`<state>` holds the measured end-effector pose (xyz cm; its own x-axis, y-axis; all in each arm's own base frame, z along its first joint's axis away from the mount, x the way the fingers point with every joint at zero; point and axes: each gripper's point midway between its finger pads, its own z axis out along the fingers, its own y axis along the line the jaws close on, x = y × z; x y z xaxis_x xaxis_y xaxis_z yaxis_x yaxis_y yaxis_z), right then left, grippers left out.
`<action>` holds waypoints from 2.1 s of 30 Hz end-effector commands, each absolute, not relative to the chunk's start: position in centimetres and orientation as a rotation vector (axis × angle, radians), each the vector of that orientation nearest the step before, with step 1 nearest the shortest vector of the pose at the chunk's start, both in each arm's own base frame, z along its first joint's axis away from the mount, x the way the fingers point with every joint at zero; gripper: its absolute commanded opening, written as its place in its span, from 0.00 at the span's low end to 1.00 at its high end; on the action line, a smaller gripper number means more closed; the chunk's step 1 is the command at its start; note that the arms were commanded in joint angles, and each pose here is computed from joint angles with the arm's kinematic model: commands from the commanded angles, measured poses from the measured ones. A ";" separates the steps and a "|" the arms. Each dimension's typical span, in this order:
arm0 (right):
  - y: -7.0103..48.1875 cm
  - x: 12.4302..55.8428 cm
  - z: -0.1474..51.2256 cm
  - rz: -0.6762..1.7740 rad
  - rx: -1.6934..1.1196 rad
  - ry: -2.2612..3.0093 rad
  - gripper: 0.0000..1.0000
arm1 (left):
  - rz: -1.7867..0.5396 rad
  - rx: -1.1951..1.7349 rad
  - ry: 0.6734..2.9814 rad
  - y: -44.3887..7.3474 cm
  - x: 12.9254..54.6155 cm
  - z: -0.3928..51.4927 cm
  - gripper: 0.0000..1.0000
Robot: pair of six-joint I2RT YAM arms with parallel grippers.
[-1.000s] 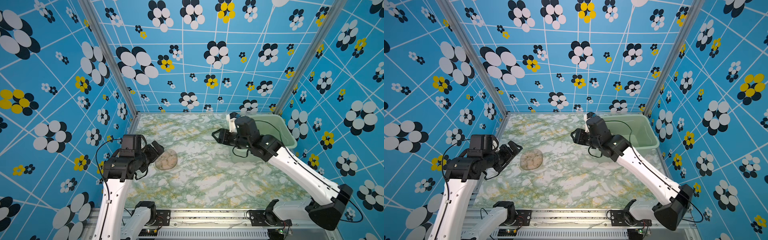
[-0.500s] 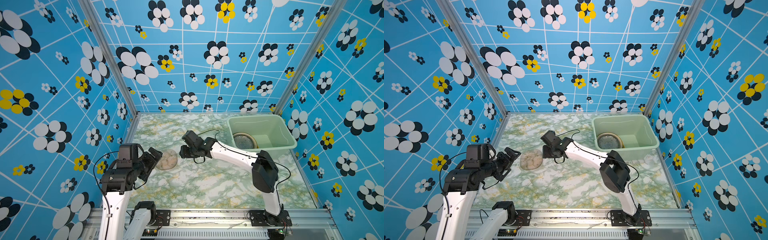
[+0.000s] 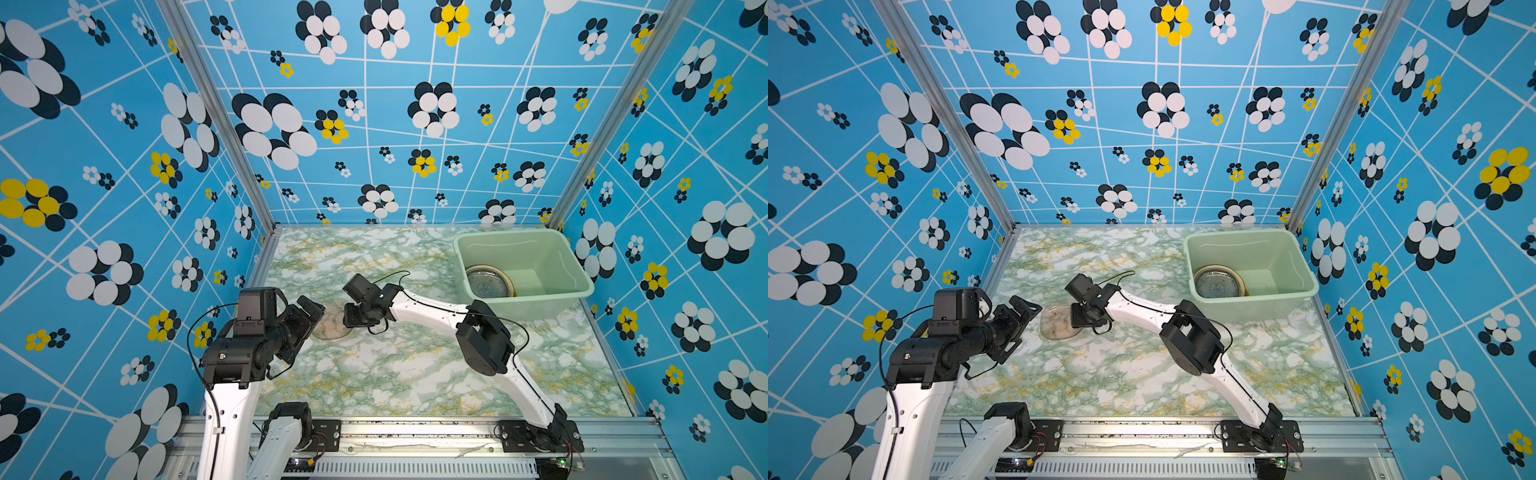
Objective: Place the plates into the plastic bin on the countertop
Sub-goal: 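Pinch the last clear glass plate rim with the right gripper, then lift the clear glass plate and carry it into the green bin with the right gripper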
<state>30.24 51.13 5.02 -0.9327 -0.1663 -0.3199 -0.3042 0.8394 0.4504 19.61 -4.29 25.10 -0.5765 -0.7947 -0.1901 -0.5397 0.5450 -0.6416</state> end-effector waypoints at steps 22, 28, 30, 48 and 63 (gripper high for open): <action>51.3 32.8 -0.2 0.798 -0.263 2.824 0.27 | -0.706 -1.061 2.338 -4.0 19.9 24.7 0.99; 50.9 33.1 -0.1 0.783 -0.281 2.820 0.17 | -0.705 -1.058 2.333 -3.9 20.0 25.0 0.99; 50.9 33.2 0.5 0.784 -0.294 2.807 0.14 | -0.707 -1.053 2.332 -4.0 20.0 25.2 0.99; 47.3 32.6 11.2 0.748 -0.379 2.668 0.00 | -0.712 -0.383 2.090 -6.5 20.5 34.4 0.99; 32.4 32.2 27.1 0.741 -0.369 2.520 0.00 | -0.708 0.315 1.821 -12.2 18.0 42.3 0.99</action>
<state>33.21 36.16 26.59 -0.8361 -0.0594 -0.5453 -0.3702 0.7946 0.4811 18.37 -11.62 39.89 -0.4765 -0.2254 -0.8498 0.4281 0.7848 -0.4482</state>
